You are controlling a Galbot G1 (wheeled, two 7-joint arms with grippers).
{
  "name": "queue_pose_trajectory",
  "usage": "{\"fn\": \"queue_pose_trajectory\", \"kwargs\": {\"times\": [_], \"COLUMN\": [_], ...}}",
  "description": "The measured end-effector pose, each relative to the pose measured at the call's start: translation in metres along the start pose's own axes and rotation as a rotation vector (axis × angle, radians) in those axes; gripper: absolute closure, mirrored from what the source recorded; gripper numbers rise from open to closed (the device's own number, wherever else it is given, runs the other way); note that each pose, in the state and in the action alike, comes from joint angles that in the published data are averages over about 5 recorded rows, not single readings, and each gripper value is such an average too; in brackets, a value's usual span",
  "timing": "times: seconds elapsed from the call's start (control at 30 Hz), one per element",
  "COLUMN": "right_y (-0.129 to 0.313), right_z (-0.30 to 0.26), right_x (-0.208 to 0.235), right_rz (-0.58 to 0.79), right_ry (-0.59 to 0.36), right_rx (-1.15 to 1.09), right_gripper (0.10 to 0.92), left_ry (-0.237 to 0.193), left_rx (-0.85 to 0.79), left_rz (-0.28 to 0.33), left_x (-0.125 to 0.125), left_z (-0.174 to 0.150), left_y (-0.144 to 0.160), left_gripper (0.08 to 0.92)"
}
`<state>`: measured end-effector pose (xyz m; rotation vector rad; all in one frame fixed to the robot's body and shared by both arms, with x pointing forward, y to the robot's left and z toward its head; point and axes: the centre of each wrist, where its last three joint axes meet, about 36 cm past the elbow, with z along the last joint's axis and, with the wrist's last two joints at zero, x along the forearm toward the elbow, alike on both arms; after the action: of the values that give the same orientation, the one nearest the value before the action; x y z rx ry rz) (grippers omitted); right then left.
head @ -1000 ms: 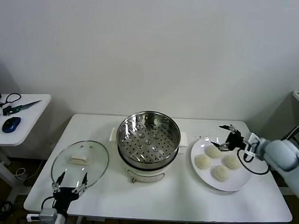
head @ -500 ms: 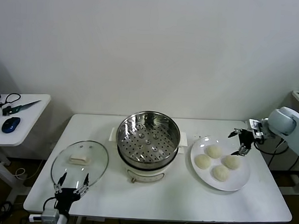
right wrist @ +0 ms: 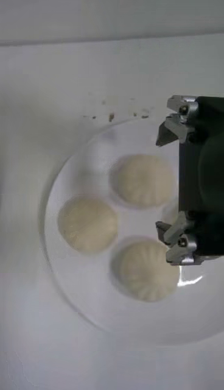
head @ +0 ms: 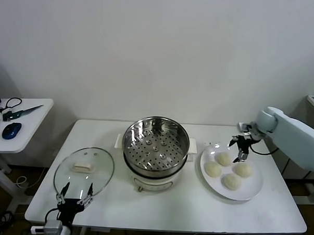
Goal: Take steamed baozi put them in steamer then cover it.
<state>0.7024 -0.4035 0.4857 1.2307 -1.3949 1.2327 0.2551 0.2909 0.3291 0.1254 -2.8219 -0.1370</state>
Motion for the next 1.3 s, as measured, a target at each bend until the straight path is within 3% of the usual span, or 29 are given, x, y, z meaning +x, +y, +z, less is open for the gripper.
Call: {"fn": "queue_pose_trajectory", "kwargs": {"times": [0.5,0.77,0.9,1.1,1.3], "right_y": [-0.007,-0.009,-0.011,-0.024,-0.049], "right_z": [-0.010,-0.009,-0.012,-0.025,-0.078], "right_x": [-0.035,-0.035,-0.028,0.012,0.100], "right_rz": [0.004,0.005,0.012,0.042,0.107], "right_ry": [0.040,0.045,0.032,0.010,-0.034], "right_rx": [-0.025,-0.033,-0.024,0.058,0.288], "right_gripper": [0.207,0.348,0.360,0.361,0.361], "left_ry": [0.004,0.000,-0.002,-0.004,-0.008], "left_rx": [0.002,0.000,-0.001,-0.006,-0.014], "left_rz": [0.000,-0.002,-0.003,-0.001,0.005], "left_x": [-0.001,-0.001,-0.001,0.002,0.003], "left_z": [0.005,0.003,0.003,0.002,0.001], "left_y": [-0.003,-0.003,-0.003,-0.005,-0.007], "left_gripper": [0.177,0.177,0.177,0.177,0.177]}}
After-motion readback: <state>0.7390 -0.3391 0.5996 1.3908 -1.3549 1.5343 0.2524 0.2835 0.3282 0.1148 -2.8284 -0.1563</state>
